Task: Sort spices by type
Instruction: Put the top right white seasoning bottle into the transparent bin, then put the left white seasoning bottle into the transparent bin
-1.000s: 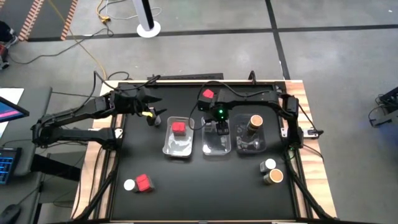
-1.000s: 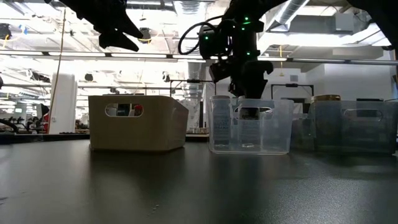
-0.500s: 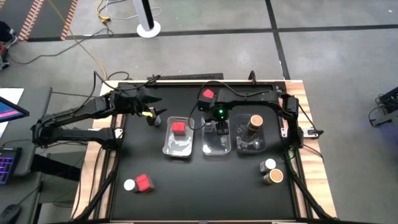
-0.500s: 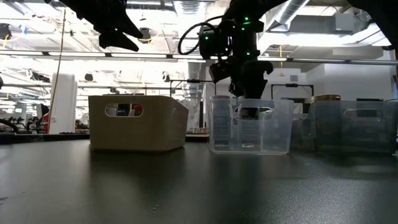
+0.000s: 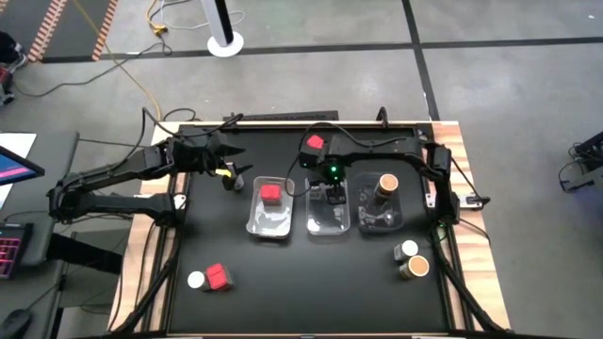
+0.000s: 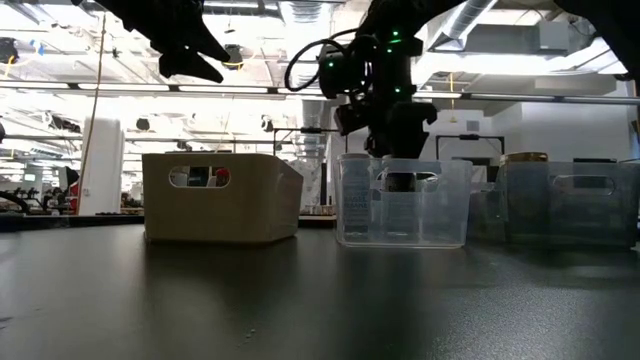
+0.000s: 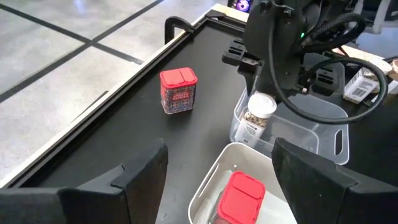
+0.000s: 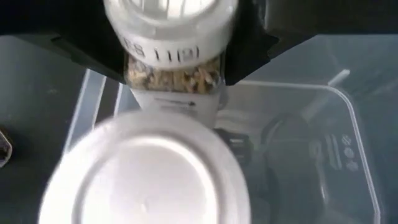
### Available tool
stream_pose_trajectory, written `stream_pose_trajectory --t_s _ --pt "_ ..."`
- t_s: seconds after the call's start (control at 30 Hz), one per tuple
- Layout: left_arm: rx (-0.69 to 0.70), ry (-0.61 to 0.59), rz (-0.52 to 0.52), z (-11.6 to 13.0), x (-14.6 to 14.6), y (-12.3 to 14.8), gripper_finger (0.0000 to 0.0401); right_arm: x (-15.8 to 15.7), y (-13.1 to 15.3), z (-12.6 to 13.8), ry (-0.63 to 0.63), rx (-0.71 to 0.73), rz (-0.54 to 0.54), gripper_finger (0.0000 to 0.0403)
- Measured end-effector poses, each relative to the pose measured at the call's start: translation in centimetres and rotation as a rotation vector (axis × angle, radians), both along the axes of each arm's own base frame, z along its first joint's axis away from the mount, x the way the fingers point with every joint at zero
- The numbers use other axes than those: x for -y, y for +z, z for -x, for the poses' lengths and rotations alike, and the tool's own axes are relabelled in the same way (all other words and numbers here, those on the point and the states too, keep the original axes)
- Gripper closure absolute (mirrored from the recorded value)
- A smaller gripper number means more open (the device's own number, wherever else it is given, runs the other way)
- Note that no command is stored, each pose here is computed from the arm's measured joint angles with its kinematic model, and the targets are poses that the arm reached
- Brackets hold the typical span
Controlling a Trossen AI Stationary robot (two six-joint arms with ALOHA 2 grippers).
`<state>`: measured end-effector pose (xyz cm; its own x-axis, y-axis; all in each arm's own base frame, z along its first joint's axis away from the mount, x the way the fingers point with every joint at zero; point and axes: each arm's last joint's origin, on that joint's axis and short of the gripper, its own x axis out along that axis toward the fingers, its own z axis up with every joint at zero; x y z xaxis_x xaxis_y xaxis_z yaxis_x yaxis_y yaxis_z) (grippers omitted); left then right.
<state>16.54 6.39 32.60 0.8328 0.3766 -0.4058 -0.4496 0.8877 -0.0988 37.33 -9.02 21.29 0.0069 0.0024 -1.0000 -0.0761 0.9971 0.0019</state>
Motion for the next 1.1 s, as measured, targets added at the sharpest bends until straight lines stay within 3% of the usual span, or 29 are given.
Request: stream_pose_trajectory --t_s 0.17,0.33,0.53,0.73,1.1 --pt "0.000 0.000 0.000 0.0 0.0 0.0 0.0126 0.0 0.3 0.3 0.000 -0.009 -0.002 0.0106" --pt "0.000 0.000 0.000 0.0 0.0 0.0 0.0126 0.1 2.5 1.4 -0.011 0.014 0.004 0.0105" --pt "0.000 0.000 0.000 0.0 0.0 0.0 0.0126 0.4 7.3 3.7 -0.145 0.160 0.032 0.0104" --pt "0.000 0.000 0.000 0.0 0.0 0.0 0.0126 0.5 12.3 6.9 -0.444 0.345 0.026 0.0104" --pt "0.000 0.000 0.000 0.0 0.0 0.0 0.0126 -3.0 18.6 12.2 -0.455 0.598 0.032 0.0104"
